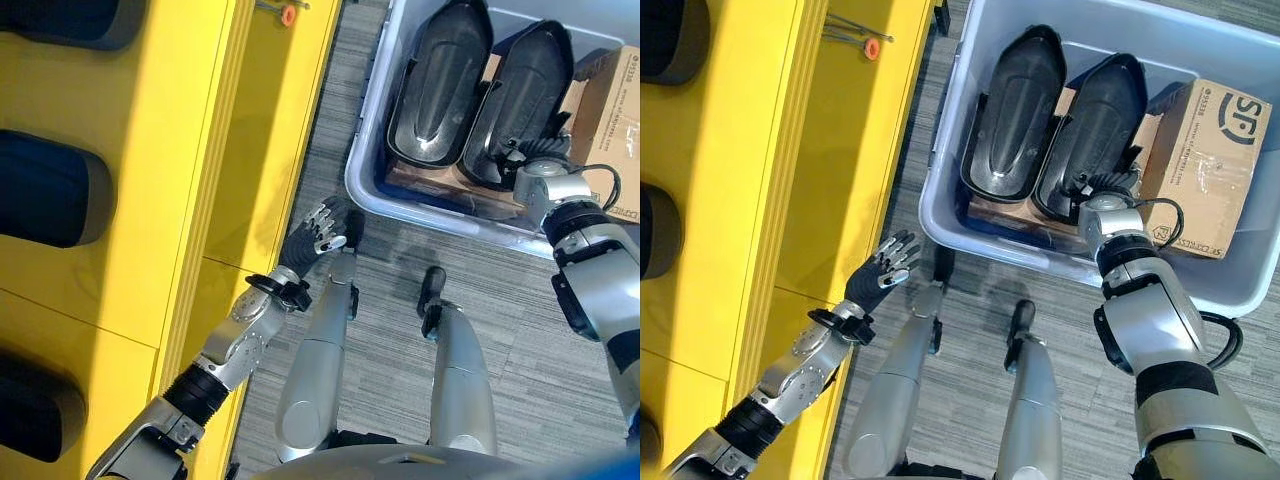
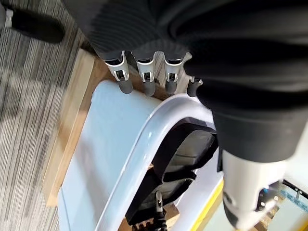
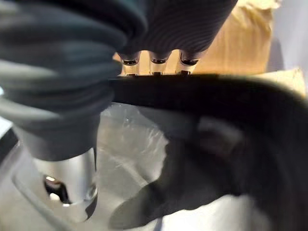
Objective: Move parts from the plastic box to the shelf.
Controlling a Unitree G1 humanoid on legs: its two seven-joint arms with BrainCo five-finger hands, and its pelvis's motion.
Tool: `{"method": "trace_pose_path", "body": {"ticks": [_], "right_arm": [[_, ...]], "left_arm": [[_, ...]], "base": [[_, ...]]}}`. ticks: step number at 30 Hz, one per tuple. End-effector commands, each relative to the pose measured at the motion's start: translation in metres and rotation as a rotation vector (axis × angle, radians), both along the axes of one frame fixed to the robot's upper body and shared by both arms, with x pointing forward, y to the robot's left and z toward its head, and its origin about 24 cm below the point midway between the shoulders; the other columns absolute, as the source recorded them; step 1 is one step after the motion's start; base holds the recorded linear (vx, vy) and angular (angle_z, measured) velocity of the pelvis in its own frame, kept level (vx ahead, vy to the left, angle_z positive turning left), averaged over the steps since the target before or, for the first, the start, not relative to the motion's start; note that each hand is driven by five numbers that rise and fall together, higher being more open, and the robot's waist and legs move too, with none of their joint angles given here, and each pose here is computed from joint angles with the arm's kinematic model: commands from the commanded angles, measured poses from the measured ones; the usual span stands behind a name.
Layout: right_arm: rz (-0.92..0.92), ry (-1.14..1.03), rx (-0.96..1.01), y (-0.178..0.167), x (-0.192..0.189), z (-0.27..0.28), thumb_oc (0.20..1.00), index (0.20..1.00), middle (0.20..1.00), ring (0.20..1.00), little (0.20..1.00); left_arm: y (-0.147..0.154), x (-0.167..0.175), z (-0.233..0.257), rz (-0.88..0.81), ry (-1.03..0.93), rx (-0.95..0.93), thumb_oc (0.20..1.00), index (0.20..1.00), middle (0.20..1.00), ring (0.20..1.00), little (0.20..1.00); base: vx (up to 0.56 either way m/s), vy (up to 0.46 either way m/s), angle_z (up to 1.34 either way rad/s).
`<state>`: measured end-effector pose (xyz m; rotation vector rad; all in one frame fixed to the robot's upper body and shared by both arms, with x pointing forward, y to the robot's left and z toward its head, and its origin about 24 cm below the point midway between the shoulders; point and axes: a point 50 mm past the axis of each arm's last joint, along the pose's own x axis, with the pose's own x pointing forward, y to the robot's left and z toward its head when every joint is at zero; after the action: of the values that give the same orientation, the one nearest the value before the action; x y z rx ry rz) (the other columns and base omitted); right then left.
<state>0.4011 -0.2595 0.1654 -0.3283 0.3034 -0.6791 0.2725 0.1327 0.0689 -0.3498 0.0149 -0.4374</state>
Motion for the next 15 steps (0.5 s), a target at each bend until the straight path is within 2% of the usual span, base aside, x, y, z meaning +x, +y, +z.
{"method": "trace_pose_path", "body": {"ticks": [1,6,11,15], "right_arm": [[0.190,0.267,0.151,0.018,-0.010,-0.061,0.200,0.200,0.200,0.200,0.200],[0.162,0.264,0.077,0.011,-0.010,-0.054,0.200,0.200,0.200,0.200,0.200],[0.048,0.137,-0.038,0.005,-0.008,-0.039,0.200,0.200,0.200,0.200,0.200],[0.006,0.084,-0.053,0.005,-0.010,-0.044,0.200,0.200,0.200,0.200,0.200]], "left_arm": [[-0.008,0.000,0.027,-0.062,-0.109,-0.049,1.000,1.000,1.000,1.000,1.000],[-0.007,-0.001,0.025,-0.057,-0.104,-0.055,1.000,1.000,1.000,1.000,1.000],[-0.009,-0.001,0.024,-0.015,-0.120,-0.062,1.000,1.000,1.000,1.000,1.000],[-0.012,-0.001,0.021,0.006,-0.129,-0.080,1.000,1.000,1.000,1.000,1.000]], "base": [[0.00,-0.020,0.03],[0.00,-0.003,0.01],[0.00,0.018,0.05],[-0.02,0.019,0.02]]}}
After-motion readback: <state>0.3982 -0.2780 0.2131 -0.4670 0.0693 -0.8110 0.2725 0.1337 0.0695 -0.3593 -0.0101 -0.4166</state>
